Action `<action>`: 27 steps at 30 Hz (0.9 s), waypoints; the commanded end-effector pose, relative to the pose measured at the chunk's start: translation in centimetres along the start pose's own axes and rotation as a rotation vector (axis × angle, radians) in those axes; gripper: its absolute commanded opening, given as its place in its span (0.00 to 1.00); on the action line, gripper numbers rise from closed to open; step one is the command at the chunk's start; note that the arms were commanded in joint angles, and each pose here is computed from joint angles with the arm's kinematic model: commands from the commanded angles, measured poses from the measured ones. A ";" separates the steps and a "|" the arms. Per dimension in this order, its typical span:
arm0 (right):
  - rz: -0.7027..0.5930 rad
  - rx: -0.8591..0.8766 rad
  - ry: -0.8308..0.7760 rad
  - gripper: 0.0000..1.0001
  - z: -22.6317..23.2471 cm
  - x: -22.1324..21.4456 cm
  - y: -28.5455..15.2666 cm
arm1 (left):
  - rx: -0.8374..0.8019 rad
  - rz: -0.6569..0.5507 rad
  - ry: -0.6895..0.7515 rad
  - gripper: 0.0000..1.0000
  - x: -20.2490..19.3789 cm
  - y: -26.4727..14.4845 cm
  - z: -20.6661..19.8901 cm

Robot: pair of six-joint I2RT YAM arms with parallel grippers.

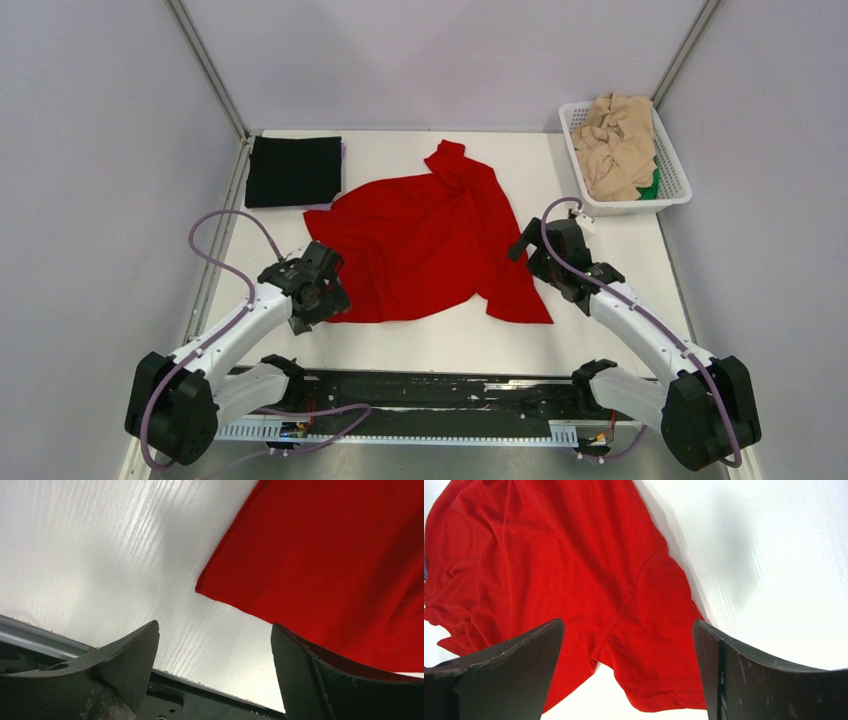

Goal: Fold and stack the t-shirts
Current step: Flatten out the tshirt

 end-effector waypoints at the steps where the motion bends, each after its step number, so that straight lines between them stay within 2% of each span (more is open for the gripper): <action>1: -0.008 -0.018 -0.015 1.00 -0.1 0.4 0.3 | 0.001 -0.026 -0.047 0.76 0.3 0.9 -0.5; 6: 0.004 -0.031 -0.023 1.00 -0.3 0.2 0.7 | 0.026 -0.048 -0.064 0.64 0.7 1.9 -0.8; 15: 0.016 -0.042 -0.027 1.00 -0.5 0.0 1.0 | 0.029 -0.059 -0.092 0.59 0.5 4.1 -1.4; 20: 0.016 -0.048 -0.028 1.00 -0.5 0.0 1.0 | 0.039 -0.025 -0.084 0.43 0.1 5.0 -2.0; 27: 0.016 -0.050 -0.029 1.00 -0.6 0.0 0.9 | 0.037 -0.044 -0.074 0.35 0.6 5.2 -2.4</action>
Point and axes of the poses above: each gripper's point midway between its finger pads, its own y axis out along the fingers, its own z axis along the line the jaws close on, x = y × z, the point moved 3 cm from there along -y, back along the fingers, and after that the axes turned 9 degrees about -y, right-handed, at the moved point
